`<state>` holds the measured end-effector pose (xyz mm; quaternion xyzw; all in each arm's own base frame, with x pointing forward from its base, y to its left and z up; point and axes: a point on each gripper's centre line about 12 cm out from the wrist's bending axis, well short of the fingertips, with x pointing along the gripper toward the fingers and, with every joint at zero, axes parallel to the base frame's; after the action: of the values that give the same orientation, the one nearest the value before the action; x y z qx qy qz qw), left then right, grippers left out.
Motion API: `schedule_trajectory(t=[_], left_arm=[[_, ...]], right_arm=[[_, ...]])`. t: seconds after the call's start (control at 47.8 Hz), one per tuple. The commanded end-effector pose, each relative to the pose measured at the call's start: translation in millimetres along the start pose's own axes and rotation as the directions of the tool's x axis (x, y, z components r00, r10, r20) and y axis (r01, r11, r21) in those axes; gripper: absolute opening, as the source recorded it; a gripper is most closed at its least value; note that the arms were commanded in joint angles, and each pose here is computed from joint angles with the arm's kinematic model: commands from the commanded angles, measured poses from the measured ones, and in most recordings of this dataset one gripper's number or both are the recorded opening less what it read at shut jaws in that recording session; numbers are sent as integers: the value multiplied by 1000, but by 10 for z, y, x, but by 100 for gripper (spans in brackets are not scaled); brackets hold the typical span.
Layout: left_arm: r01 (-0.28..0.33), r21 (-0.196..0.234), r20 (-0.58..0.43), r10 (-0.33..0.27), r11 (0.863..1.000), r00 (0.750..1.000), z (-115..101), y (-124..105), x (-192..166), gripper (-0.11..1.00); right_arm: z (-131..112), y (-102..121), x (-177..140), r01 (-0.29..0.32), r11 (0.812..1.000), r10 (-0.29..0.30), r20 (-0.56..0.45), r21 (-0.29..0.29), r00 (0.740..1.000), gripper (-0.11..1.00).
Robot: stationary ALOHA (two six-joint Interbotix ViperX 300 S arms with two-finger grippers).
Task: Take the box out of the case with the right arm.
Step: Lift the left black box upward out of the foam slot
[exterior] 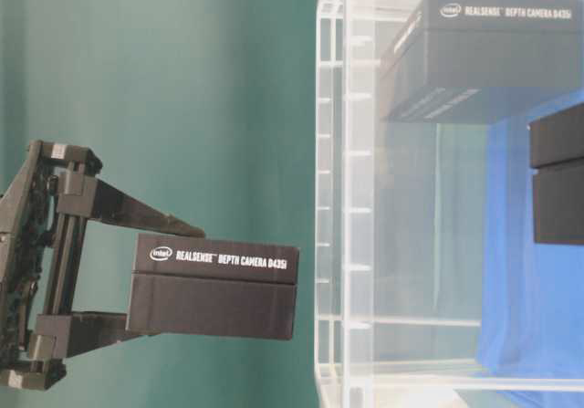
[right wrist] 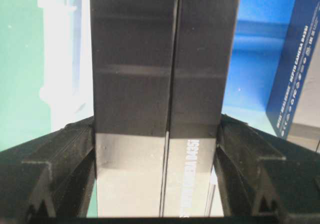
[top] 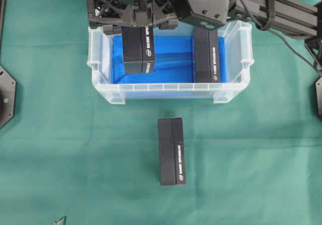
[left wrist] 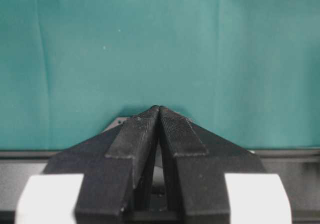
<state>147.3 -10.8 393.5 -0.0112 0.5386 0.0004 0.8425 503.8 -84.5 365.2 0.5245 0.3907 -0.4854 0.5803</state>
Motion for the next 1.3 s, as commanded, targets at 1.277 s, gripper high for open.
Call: schedule_trajectory(t=[1.277], left_arm=[[0, 0, 14, 0, 1000, 1000, 35, -1, -31, 0]], right_arm=[[34, -51, -451, -115, 993, 115, 19, 6, 993, 67]])
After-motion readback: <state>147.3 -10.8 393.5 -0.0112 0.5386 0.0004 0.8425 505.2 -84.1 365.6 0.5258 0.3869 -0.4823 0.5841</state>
